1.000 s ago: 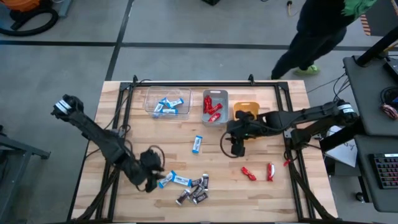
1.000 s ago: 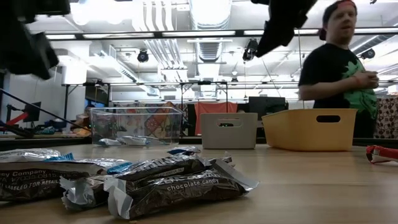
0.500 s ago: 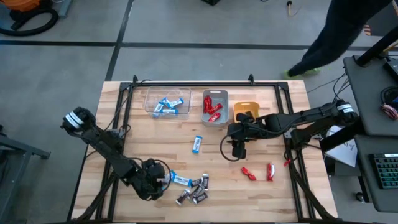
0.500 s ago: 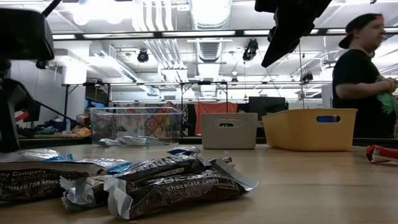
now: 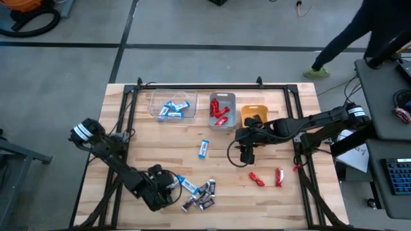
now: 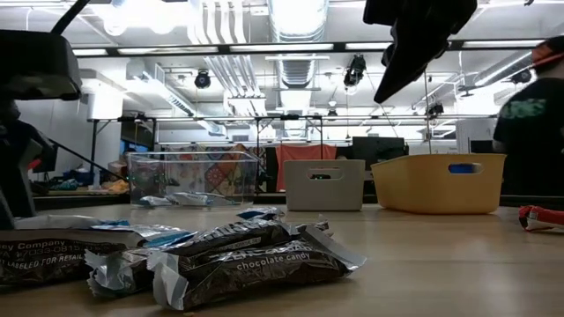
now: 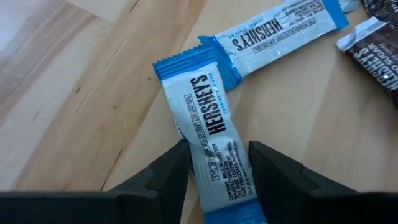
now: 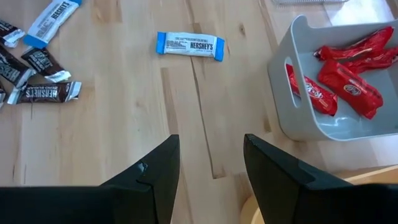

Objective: Organize candy in baskets
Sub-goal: Put the white chocolate into the transparent bin

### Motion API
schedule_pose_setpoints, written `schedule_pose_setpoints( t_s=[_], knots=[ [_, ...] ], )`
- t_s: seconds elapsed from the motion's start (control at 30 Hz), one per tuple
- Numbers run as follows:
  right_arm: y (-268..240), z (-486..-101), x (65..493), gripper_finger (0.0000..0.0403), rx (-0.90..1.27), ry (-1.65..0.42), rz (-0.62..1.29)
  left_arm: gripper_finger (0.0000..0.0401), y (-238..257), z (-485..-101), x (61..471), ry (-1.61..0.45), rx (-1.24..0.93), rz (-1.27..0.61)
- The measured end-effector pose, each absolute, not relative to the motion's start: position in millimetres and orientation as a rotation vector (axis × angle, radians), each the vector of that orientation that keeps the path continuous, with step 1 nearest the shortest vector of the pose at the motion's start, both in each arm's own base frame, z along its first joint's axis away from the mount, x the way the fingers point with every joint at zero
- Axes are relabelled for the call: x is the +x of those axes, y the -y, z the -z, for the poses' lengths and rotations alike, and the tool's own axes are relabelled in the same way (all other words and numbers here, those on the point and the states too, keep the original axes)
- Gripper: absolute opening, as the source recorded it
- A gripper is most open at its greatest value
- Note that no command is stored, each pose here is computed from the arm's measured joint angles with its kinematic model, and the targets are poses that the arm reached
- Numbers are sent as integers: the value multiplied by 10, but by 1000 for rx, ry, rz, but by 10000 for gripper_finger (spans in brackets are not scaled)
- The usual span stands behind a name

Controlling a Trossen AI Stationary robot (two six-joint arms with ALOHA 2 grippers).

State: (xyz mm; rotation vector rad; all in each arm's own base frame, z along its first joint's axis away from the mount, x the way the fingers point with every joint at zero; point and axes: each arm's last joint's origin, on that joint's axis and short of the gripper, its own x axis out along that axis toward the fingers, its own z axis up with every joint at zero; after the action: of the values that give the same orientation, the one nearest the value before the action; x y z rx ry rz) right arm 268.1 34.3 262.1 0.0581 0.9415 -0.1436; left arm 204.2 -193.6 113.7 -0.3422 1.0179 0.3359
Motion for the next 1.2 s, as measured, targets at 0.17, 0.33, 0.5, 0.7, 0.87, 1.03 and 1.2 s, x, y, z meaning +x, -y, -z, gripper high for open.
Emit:
schedule_pose_setpoints(
  t_s=[0.17, 0.33, 0.5, 0.7, 0.87, 1.03, 1.2],
  knots=[
    [-339, -2534, 2655, 169, 64, -965, 151, 117, 1960, -1172, 2062, -1036, -329, -343],
    [-339, -2508, 2655, 169, 63, -961, 150, 79, 1993, -1228, 2090, -1046, -309, -336],
    [-341, -2517, 2667, 169, 51, -946, 140, 74, 2049, -1319, 2141, -1037, -295, -303],
    [-342, -2515, 2665, 169, 49, -950, 137, 65, 2081, -1538, 2176, -1022, -288, -304],
    [-341, -2513, 2662, 169, 37, -955, 131, 47, 2060, -1772, 2171, -968, -300, -306],
    [-342, -2510, 2658, 169, 13, -962, 115, 39, 1988, -2049, 2142, -843, -304, -298],
    [-339, -2497, 2637, 169, -23, -989, 97, 38, 1824, -2356, 2107, -692, -296, -322]
  ],
)
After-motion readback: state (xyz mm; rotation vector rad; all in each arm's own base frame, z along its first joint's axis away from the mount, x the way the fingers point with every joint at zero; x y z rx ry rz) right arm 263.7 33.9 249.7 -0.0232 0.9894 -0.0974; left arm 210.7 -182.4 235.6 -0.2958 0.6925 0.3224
